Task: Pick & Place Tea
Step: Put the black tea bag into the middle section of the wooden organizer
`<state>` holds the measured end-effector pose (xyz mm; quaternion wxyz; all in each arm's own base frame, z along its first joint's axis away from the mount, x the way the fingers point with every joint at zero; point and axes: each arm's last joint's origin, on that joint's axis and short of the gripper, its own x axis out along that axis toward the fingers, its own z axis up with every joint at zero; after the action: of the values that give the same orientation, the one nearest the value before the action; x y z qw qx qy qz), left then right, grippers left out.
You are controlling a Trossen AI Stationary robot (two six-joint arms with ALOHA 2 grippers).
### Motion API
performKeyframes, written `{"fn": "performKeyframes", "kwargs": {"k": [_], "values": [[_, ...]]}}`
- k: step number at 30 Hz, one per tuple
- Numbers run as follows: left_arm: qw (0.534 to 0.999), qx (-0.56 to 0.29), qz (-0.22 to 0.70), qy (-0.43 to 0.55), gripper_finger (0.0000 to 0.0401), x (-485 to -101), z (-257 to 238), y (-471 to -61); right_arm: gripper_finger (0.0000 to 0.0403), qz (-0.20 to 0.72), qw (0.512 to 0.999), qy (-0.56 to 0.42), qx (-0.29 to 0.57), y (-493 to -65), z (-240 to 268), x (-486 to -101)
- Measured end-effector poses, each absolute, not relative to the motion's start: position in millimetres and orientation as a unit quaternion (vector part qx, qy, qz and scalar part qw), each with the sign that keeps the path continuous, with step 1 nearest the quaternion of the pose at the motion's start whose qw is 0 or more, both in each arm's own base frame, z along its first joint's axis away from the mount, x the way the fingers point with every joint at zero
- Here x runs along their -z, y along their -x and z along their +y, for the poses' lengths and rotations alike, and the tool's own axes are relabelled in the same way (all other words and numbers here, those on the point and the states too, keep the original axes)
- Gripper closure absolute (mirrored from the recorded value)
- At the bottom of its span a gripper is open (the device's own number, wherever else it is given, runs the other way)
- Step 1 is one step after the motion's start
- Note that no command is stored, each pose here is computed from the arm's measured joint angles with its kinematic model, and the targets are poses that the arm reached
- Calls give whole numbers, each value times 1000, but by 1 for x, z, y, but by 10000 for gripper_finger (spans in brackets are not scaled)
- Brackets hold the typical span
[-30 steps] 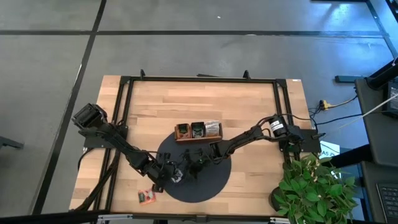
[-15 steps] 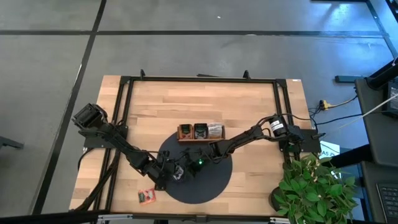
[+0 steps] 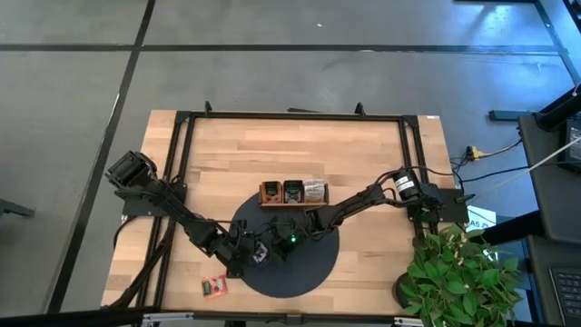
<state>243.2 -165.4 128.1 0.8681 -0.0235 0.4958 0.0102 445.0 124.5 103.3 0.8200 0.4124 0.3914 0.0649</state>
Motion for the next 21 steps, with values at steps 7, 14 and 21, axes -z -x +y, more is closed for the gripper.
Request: {"fn": "performKeyframes", "kwargs": {"k": [7, 14, 21], "values": [[868, 2, 496, 23, 368, -133, -165, -242, 395, 388, 837, -378, -80, -445, 122, -104], [883, -1, 468, 24, 368, -170, -155, -229, 398, 398, 854, -325, -78, -436, 116, -134], [921, -59, 385, 8, 368, -208, -145, -212, 397, 389, 889, -237, -51, -412, 116, -186]]}}
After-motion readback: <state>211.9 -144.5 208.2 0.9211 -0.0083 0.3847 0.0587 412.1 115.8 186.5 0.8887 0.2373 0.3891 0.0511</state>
